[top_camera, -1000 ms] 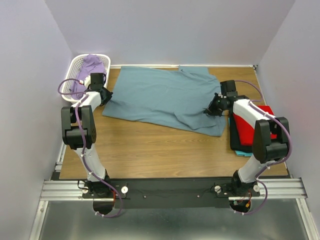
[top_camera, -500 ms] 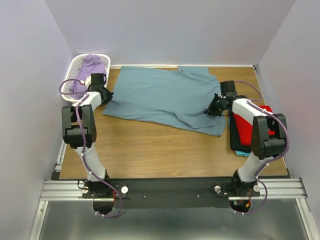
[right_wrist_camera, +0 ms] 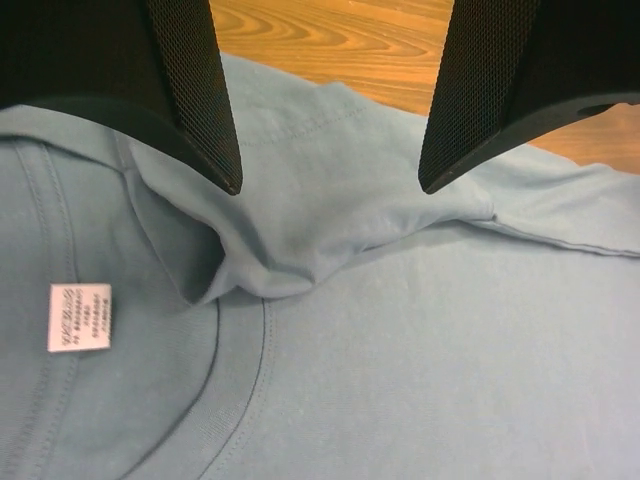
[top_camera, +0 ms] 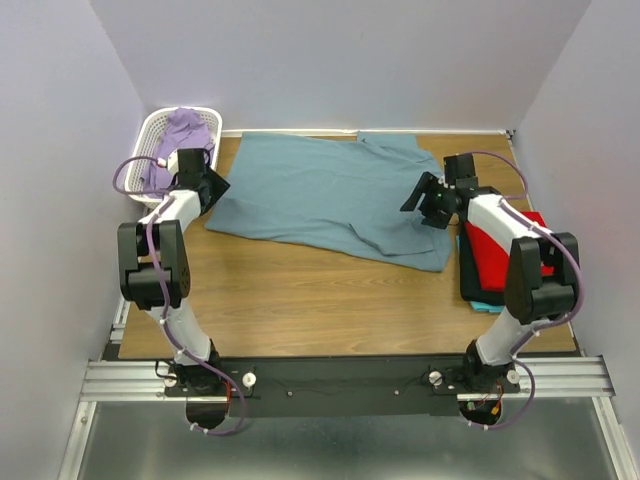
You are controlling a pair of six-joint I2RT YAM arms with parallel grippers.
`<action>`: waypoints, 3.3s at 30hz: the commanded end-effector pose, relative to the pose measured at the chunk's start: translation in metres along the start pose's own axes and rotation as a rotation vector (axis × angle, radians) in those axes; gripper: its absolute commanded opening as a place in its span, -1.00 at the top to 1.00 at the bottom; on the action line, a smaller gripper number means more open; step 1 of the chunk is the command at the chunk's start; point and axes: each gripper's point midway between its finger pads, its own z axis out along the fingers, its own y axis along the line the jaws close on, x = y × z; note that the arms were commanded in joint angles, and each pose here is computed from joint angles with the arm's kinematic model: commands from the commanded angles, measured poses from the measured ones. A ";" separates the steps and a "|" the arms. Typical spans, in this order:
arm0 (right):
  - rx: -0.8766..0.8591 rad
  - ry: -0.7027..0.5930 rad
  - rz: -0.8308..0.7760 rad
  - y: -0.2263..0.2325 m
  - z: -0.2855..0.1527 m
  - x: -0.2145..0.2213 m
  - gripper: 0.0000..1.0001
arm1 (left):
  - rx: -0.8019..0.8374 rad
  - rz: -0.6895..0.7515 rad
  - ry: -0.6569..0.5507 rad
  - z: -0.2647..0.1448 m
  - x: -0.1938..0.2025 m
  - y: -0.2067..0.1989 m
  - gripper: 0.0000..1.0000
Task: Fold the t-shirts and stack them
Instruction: Fold the tshirt
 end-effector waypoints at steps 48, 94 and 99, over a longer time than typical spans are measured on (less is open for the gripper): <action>0.040 0.035 -0.062 0.035 0.020 0.087 0.52 | -0.257 -0.076 -0.073 -0.017 0.048 0.074 -0.05; 0.118 -0.347 -0.380 0.102 0.011 -0.076 -0.51 | 0.020 0.028 -0.015 -0.062 0.033 0.004 -0.07; 0.090 -0.231 -0.321 0.071 -0.011 -0.006 -0.08 | 0.039 0.042 -0.016 -0.066 0.029 -0.002 -0.07</action>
